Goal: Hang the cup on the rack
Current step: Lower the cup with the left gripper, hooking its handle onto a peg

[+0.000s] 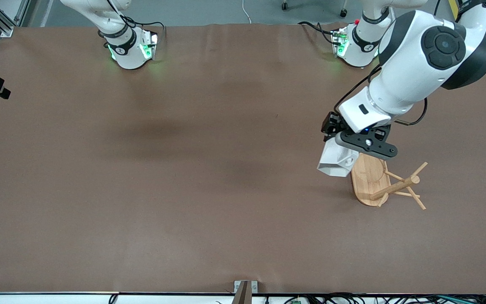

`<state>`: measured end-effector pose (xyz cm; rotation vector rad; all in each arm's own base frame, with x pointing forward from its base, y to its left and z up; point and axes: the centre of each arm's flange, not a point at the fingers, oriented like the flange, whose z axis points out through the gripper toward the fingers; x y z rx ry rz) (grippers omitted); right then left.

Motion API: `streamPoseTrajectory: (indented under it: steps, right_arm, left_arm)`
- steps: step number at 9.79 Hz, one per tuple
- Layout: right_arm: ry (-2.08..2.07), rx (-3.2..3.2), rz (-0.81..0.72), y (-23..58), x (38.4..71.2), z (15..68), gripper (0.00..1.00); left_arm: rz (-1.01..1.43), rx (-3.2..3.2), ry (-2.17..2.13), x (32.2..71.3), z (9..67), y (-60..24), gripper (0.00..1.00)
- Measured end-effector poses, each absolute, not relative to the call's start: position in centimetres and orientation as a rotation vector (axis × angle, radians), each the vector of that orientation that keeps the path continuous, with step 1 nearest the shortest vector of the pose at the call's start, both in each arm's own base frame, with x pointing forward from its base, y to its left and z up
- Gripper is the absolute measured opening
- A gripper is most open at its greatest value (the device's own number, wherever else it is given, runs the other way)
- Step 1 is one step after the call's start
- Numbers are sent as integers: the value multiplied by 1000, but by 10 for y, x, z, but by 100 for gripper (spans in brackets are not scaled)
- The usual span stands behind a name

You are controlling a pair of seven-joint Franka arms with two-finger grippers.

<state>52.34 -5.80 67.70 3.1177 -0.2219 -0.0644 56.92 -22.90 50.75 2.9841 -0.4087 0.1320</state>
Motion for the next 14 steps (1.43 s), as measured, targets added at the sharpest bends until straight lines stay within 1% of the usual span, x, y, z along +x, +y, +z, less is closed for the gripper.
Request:
streamPoseTrajectory:
  steps: [3,5,10,14]
  right_arm:
    - [-212,3149,-44,-54,524,682,100]
    - [-212,3155,-39,-54,524,683,100]
    - [-215,3157,-37,-55,523,684,100]
    - [-220,3156,-18,-56,524,685,100]
  left_arm:
    - [233,3030,-381,551,428,-190,75]
    - [225,3042,-438,547,399,-175,75]
    - [231,3047,-620,559,399,-126,75]
    - [234,3048,-637,561,399,-118,75]
